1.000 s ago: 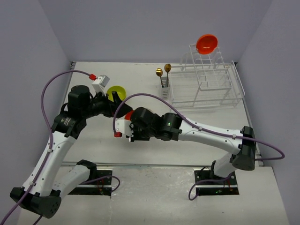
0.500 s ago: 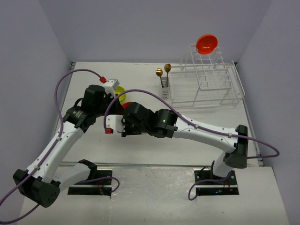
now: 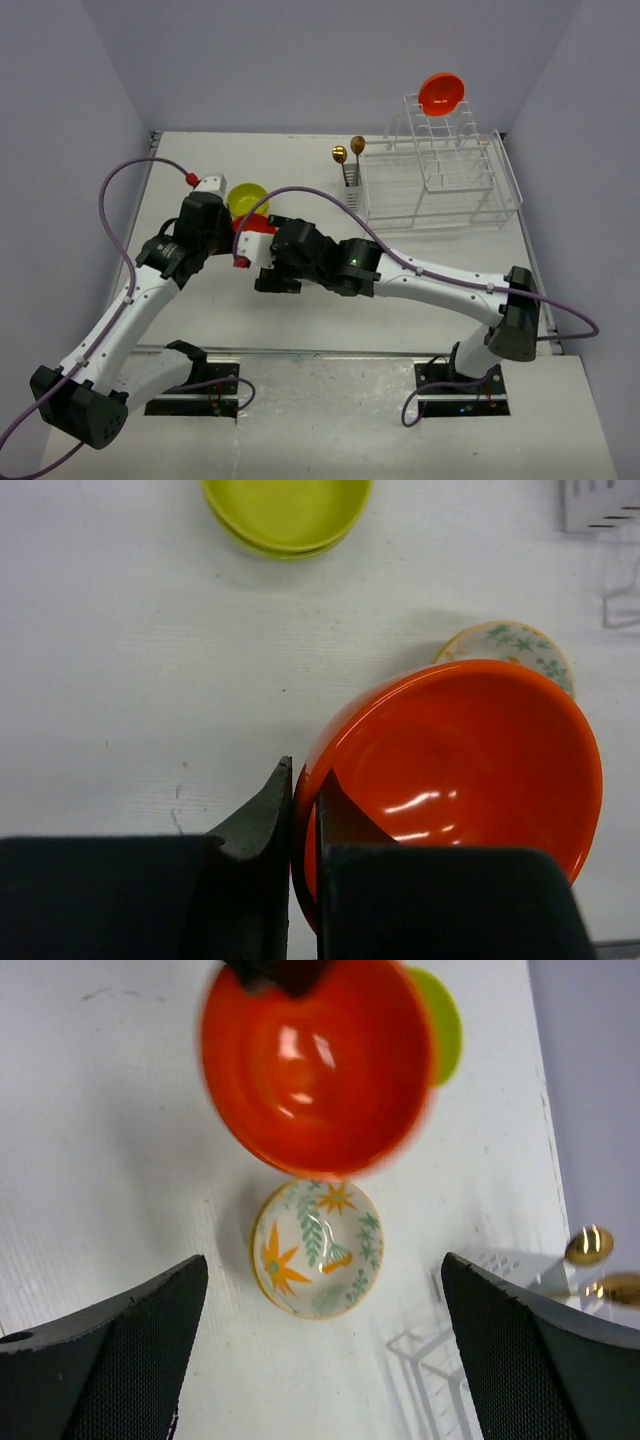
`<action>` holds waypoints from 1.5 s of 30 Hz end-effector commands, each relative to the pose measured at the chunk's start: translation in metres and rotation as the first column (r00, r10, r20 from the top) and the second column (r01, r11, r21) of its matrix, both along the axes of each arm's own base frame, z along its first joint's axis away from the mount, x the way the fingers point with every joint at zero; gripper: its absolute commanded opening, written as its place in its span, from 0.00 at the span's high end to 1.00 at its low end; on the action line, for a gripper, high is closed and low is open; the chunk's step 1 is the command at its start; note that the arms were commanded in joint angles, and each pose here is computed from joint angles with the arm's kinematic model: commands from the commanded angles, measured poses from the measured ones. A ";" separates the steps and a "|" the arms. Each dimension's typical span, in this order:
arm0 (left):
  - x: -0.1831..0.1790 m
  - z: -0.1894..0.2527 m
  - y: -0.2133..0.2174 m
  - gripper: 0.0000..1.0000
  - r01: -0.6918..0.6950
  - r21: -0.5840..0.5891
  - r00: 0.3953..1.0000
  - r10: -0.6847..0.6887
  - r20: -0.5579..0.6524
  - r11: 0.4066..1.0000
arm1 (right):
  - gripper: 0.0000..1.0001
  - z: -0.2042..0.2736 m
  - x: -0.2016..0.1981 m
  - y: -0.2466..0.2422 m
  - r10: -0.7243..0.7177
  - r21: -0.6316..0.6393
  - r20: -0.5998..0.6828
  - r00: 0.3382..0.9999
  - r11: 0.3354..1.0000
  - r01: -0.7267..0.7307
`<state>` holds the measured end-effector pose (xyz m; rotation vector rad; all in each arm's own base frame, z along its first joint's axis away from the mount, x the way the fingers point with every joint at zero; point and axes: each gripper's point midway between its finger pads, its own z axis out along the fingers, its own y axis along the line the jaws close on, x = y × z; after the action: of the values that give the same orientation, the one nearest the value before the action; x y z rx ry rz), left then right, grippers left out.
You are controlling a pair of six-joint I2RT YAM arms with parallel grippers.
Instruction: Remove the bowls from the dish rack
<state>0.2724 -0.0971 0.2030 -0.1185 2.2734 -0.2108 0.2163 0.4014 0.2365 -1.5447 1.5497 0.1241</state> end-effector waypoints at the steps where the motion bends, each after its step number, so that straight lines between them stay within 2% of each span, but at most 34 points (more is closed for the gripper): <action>1: 0.014 -0.024 0.021 1.00 -0.179 -0.065 0.983 0.181 0.022 0.982 | 0.01 0.075 0.026 -0.032 -0.201 0.321 0.033 0.979 0.930 0.180; 3: 0.016 -0.035 0.030 1.00 -0.220 -0.129 0.974 0.225 0.026 0.967 | 0.01 0.092 0.038 -0.059 -0.299 0.442 -0.046 0.953 0.850 0.288; 4: 0.015 -0.053 0.032 1.00 -0.245 -0.150 0.968 0.249 0.009 0.958 | 0.01 0.108 0.035 -0.079 -0.319 0.520 -0.076 0.945 0.796 0.311; 5: 0.015 -0.061 0.039 1.00 -0.278 -0.158 0.960 0.282 -0.001 0.947 | 0.01 0.114 0.043 -0.096 -0.364 0.582 -0.161 0.917 0.715 0.386; 6: 0.018 -0.067 0.042 1.00 -0.312 -0.172 0.948 0.317 0.001 0.935 | 0.01 0.142 0.037 -0.118 -0.359 0.673 -0.185 0.915 0.632 0.384; 7: 0.014 -0.084 0.045 1.00 -0.332 -0.155 0.943 0.332 -0.025 0.931 | 0.01 0.131 0.035 -0.129 -0.358 0.682 -0.215 0.909 0.611 0.402; 8: 0.013 -0.091 0.046 1.00 -0.344 -0.153 0.939 0.343 -0.032 0.927 | 0.01 0.136 0.030 -0.136 -0.329 0.720 -0.262 0.907 0.559 0.411; 10: 0.013 -0.111 0.047 1.00 -0.362 -0.156 0.932 0.359 -0.046 0.919 | 0.01 0.152 0.021 -0.163 -0.319 0.800 -0.242 0.916 0.468 0.374; 14: 0.013 -0.142 0.048 1.00 -0.380 -0.125 0.924 0.371 -0.089 0.917 | 0.01 0.171 0.011 -0.199 -0.328 0.857 -0.249 0.911 0.364 0.365; 16: 0.015 -0.150 0.046 1.00 -0.378 -0.132 0.925 0.368 -0.098 0.916 | 0.01 0.177 0.010 -0.210 -0.350 0.855 -0.262 0.899 0.347 0.385; 17: 0.014 -0.158 0.044 1.00 -0.378 -0.131 0.924 0.364 -0.119 0.916 | 0.01 0.179 0.013 -0.220 -0.387 0.856 -0.277 0.880 0.317 0.409; 22: 0.017 -0.165 0.041 0.99 -0.377 -0.132 0.923 0.360 -0.134 0.917 | 0.01 0.182 0.023 -0.246 -0.486 0.843 -0.317 0.815 0.248 0.477; 25: 0.018 -0.155 0.045 0.39 -0.388 -0.125 0.919 0.374 -0.120 0.913 | 0.01 0.180 0.027 -0.255 -0.501 0.844 -0.345 0.794 0.205 0.496; 26: 0.018 -0.146 0.046 0.05 -0.386 -0.129 0.922 0.377 -0.094 0.913 | 0.01 0.180 0.031 -0.262 -0.517 0.842 -0.359 0.777 0.179 0.508; 27: 0.016 -0.139 0.048 0.00 -0.388 -0.121 0.921 0.378 -0.092 0.914 | 0.01 0.175 0.038 -0.265 -0.540 0.827 -0.382 0.750 0.161 0.538; 29: 0.009 -0.117 0.051 0.00 -0.376 -0.136 0.927 0.373 -0.052 0.917 | 0.01 0.170 0.059 -0.290 -0.615 0.809 -0.430 0.661 0.063 0.584; 30: 0.010 -0.099 0.050 0.00 -0.364 -0.156 0.931 0.366 -0.016 0.918 | 0.01 0.164 0.072 -0.295 -0.627 0.790 -0.459 0.630 0.036 0.612; 31: 0.007 -0.073 0.050 0.00 -0.340 -0.195 0.933 0.355 0.050 0.920 | 0.01 0.163 0.084 -0.304 -0.574 0.774 -0.526 0.628 -0.016 0.633; 32: 0.000 -0.063 0.048 0.00 -0.297 -0.179 0.948 0.312 0.060 0.938 | 0.01 0.161 0.089 -0.306 -0.528 0.760 -0.565 0.634 -0.033 0.649; 33: 0.000 -0.032 0.046 0.00 -0.259 -0.199 0.950 0.286 0.123 0.945 | 0.01 0.158 0.102 -0.310 -0.484 0.735 -0.617 0.620 -0.073 0.674; 34: -0.008 -0.004 0.047 0.00 -0.229 -0.220 0.943 0.272 0.193 0.948 | 0.01 0.160 0.108 -0.318 -0.375 0.696 -0.696 0.612 -0.143 0.704; 35: -0.018 0.007 0.055 0.00 -0.231 -0.182 0.941 0.267 0.210 0.956 | 0.01 0.169 0.116 -0.321 -0.318 0.699 -0.707 0.632 -0.174 0.694; 36: -0.022 0.045 0.059 0.00 -0.220 -0.194 0.918 0.271 0.291 0.956 | 0.01 0.160 0.131 -0.321 -0.260 0.659 -0.749 0.610 -0.199 0.725; 37: -0.032 0.067 0.067 0.00 -0.222 -0.192 0.895 0.278 0.349 0.956 | 0.01 0.165 0.141 -0.336 -0.193 0.621 -0.783 0.591 -0.281 0.732; 38: -0.041 0.092 0.081 0.00 -0.254 -0.158 0.867 0.297 0.400 0.954 | 0.01 0.177 0.146 -0.333 -0.143 0.628 -0.775 0.616 -0.282 0.725; 40: -0.054 0.115 0.101 0.00 -0.315 -0.115 0.821 0.331 0.465 0.942 | 0.01 0.171 0.172 -0.343 -0.108 0.558 -0.821 0.560 -0.356 0.750; 41: -0.059 0.121 0.109 0.00 -0.343 -0.103 0.806 0.349 0.479 0.934 | 0.01 0.181 0.181 -0.354 -0.134 0.555 -0.822 0.554 -0.411 0.724; 43: -0.065 0.123 0.121 0.00 -0.389 -0.083 0.775 0.375 0.508 0.917 | 0.01 0.177 0.202 -0.360 -0.099 0.504 -0.846 0.523 -0.467 0.727; 45: -0.062 0.107 0.123 0.00 -0.401 -0.065 0.774 0.375 0.510 0.914 | 0.01 0.185 0.218 -0.368 -0.080 0.486 -0.845 0.528 -0.525 0.698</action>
<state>0.2105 0.0052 0.3628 -0.4634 1.5240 -0.1859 0.4236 0.0334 0.3620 0.7828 1.6133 0.8476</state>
